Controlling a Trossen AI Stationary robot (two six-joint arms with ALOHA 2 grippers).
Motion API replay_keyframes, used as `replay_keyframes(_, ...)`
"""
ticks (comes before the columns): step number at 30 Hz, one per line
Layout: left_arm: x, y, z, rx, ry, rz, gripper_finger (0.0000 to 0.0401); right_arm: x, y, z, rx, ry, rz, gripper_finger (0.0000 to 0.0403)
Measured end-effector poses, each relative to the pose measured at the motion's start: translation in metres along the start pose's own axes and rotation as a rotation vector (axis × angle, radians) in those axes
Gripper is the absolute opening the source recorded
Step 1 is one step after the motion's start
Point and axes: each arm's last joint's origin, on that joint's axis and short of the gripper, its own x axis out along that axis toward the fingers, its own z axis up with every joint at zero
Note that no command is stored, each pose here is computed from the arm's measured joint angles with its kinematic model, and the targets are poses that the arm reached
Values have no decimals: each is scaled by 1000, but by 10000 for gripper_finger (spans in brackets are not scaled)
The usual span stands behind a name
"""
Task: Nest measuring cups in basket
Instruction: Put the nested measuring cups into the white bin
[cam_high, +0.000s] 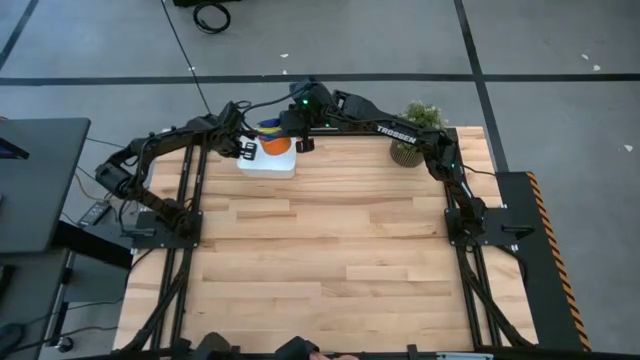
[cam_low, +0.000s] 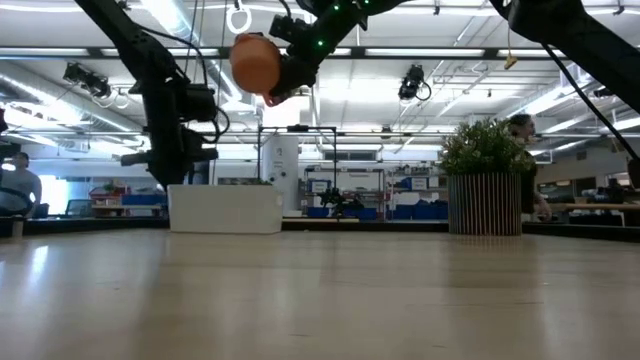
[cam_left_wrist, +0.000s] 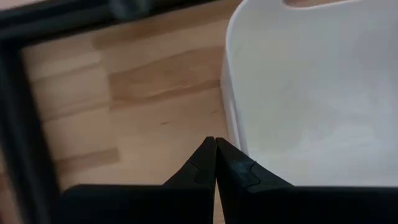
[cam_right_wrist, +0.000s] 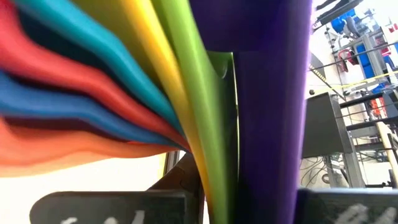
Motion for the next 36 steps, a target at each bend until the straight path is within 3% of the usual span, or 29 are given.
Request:
replay_keyframes(10,-4,-27,-8,58,-11,-79,14,1,-3,-3,19,-23,26,52)
replay_keyframes(18,-39,-6,-8,-25,-83,-87,14,17,2,-22,79,31,48,51)
replay_keyframes(27,-92,18,-16,-94,-268,-134,14,53,25,-43,79,39,-44,49)
replay_keyframes(36,-112,23,-23,-106,-346,-166,14,76,50,-64,80,63,-135,48)
